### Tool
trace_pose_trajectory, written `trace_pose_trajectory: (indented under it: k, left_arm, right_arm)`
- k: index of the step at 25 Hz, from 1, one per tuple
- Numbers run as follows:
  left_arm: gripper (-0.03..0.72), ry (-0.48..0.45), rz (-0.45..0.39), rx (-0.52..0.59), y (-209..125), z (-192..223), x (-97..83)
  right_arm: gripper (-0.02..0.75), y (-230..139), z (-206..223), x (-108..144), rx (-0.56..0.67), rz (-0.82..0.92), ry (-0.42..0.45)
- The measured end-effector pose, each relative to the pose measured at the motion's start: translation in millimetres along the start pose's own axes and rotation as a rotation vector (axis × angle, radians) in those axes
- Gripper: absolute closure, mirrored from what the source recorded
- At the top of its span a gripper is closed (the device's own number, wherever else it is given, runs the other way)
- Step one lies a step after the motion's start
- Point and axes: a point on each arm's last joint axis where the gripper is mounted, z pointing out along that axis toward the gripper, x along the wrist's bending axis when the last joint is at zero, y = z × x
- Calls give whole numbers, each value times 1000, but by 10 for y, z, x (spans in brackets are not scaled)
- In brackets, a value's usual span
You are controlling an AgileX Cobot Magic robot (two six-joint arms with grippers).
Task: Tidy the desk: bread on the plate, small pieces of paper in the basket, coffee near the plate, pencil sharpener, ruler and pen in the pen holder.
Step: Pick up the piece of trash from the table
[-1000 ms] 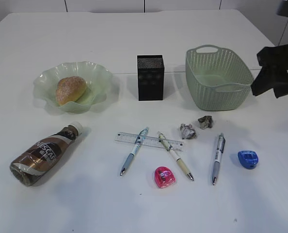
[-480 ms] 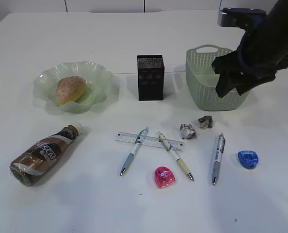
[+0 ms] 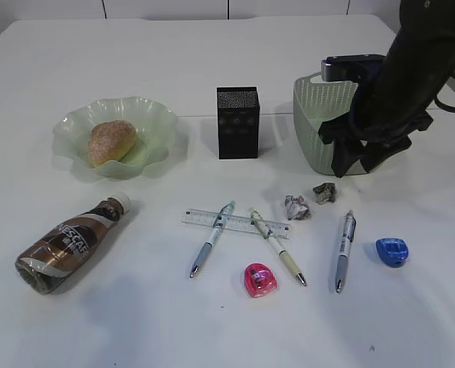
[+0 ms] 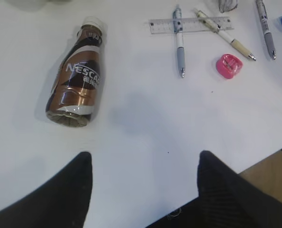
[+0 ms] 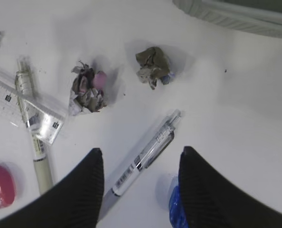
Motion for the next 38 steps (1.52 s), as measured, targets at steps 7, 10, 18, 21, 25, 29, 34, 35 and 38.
trace_pose_trajectory:
  k: [7,10,18,21,25,29,34,35,38]
  left_arm:
    - [200,6,-14,35,70,199,3]
    - [200,8,-20,57,78,259,5]
    - [201,-4,-34,47,95,279,-6]
    - [201,-7,-37,46,96,279,-9]
    - [201,-14,-45,45,97,280,-15]
    - [201,-16,-47,45,97,279,-17]
    - [210,-17,-49,45,97,279,-18]
    - [211,-17,-49,45,97,279,-18]
    - [212,-19,-51,45,97,279,-20]
  right_arm:
    - [331,177,157,-3,-1,-19,-14]
    - [331,251,285,62,8,-36,-10]
    - [331,270,547,52,40,-45,-22]
    - [331,290,576,47,22,-45,-25]
    - [331,321,605,41,-7,-33,-29]
    - [331,324,647,34,-7,-24,-33]
    - [331,323,654,22,-5,-28,-44]
    - [331,322,654,21,-5,-30,-46]
    - [331,284,702,14,5,-31,-49]
